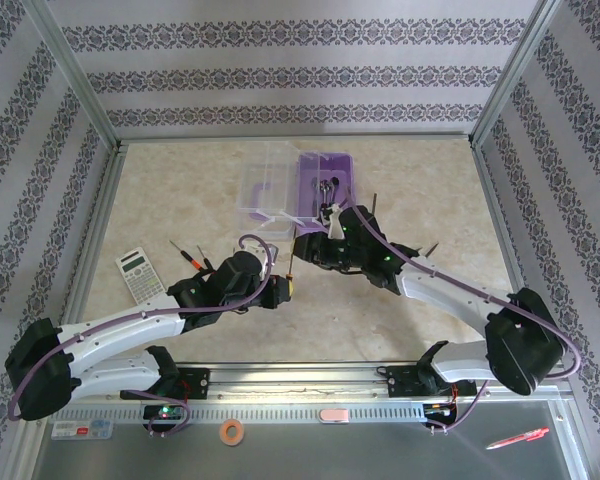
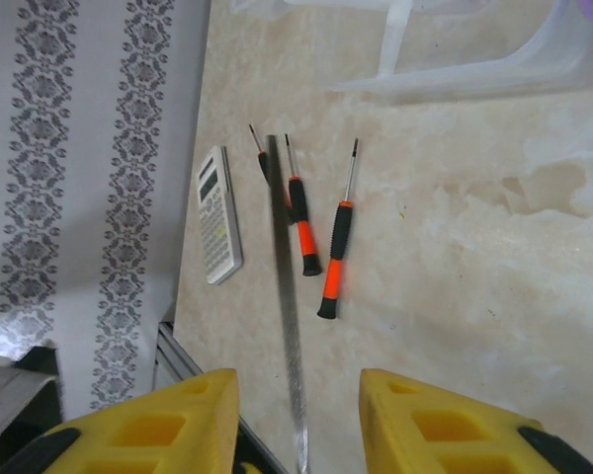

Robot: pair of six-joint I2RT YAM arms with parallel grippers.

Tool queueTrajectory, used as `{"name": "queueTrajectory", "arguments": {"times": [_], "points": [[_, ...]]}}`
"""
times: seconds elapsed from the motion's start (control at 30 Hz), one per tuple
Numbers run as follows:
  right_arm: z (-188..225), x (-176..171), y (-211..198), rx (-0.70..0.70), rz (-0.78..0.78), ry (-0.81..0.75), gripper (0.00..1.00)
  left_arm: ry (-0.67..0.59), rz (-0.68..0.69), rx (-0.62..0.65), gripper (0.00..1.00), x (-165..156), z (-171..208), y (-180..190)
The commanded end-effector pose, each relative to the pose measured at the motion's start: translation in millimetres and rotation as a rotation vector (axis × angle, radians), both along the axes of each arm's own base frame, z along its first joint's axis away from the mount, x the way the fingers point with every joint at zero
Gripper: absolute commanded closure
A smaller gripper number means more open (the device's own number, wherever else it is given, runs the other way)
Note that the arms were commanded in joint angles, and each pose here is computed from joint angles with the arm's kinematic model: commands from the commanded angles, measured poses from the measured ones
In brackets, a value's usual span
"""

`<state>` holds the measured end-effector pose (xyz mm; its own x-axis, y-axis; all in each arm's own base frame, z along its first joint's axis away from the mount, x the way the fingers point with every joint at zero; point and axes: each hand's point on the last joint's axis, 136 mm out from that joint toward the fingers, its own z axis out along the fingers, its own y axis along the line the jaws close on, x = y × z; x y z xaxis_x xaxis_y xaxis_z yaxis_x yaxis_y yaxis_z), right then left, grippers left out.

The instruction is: Pack the tool kit

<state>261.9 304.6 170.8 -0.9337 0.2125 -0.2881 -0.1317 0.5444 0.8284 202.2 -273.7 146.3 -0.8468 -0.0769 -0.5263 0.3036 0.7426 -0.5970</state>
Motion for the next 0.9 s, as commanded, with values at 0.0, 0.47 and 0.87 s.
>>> {"name": "queueTrajectory", "arguments": {"times": [0.0,0.47,0.87], "points": [[1.2,4.5,10.6,0.041,0.01,0.008,0.7,-0.043,-0.044,-0.057,0.92,-0.5,19.4,-14.7],[-2.7,6.8,14.1,-0.005,0.012,-0.002,0.98,-0.036,0.009,-0.063,0.42,-0.8,20.6,-4.7],[28.5,120.1,-58.1,-0.192,-0.115,-0.114,0.98,-0.034,0.295,-0.035,0.0,-23.6,27.4,93.5]]}}
